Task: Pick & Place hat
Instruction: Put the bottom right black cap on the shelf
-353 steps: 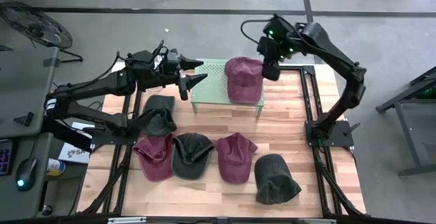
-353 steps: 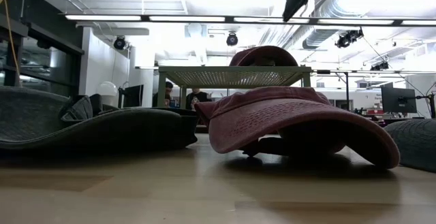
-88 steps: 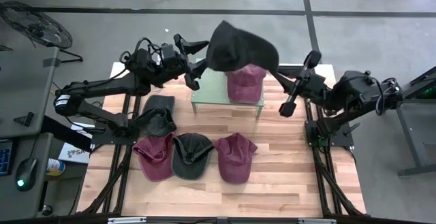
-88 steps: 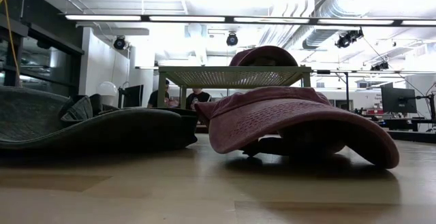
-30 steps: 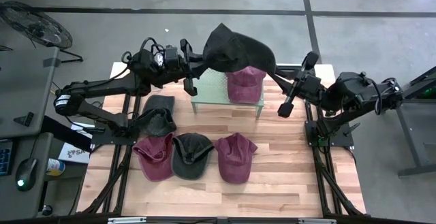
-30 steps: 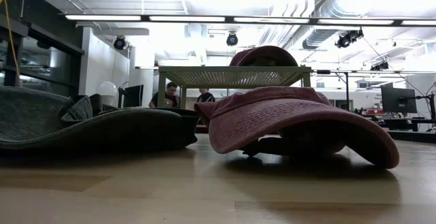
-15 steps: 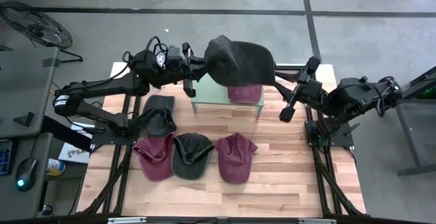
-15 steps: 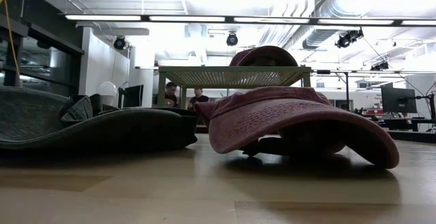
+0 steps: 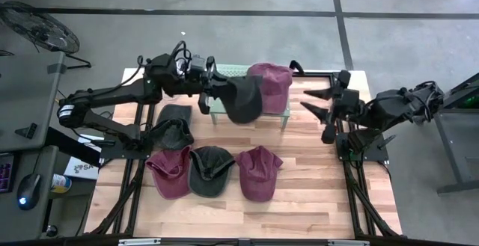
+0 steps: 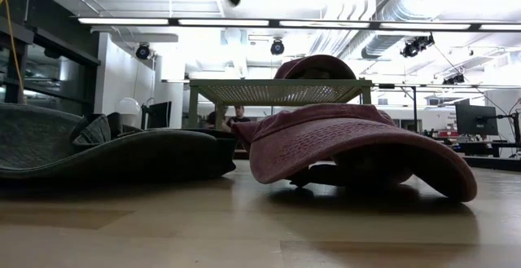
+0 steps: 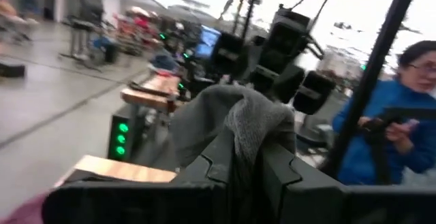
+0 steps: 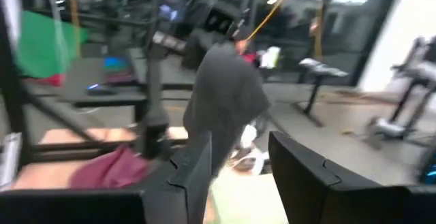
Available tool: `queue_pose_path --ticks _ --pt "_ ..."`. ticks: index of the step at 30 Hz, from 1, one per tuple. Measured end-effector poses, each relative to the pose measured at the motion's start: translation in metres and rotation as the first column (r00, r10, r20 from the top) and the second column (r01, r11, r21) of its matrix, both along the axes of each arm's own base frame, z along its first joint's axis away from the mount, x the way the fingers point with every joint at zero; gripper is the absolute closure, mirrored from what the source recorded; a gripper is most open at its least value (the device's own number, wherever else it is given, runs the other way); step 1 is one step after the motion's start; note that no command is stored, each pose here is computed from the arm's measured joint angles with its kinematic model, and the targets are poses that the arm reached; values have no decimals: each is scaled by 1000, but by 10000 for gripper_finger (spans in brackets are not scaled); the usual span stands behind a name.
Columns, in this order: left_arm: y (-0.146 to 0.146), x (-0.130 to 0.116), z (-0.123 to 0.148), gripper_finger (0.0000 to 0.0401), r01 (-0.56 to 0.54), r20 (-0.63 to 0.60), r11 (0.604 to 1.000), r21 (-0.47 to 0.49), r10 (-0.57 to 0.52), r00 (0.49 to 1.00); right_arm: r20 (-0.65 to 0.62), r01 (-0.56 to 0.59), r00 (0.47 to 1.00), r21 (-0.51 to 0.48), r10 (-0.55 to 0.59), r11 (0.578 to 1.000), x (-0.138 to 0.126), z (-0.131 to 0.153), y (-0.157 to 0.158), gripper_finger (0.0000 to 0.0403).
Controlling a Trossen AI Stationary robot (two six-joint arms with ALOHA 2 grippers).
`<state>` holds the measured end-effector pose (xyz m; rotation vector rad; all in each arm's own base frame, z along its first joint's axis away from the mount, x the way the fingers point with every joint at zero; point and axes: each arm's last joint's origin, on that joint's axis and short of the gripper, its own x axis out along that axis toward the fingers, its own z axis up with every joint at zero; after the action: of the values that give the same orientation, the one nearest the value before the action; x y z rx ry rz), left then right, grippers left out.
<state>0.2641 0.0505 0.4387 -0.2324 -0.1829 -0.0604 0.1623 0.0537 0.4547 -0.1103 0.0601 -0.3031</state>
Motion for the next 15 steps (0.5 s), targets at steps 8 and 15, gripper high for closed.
queue_pose_path --ticks 8,15 --pt "-19 -1 24 373 83 -143 997 7 -81 986 -73 -53 996 3 53 999 23 -13 7 260" --pt "-33 3 28 373 69 -313 997 -16 -71 947 -117 -116 986 -1 115 993 33 -19 11 260"
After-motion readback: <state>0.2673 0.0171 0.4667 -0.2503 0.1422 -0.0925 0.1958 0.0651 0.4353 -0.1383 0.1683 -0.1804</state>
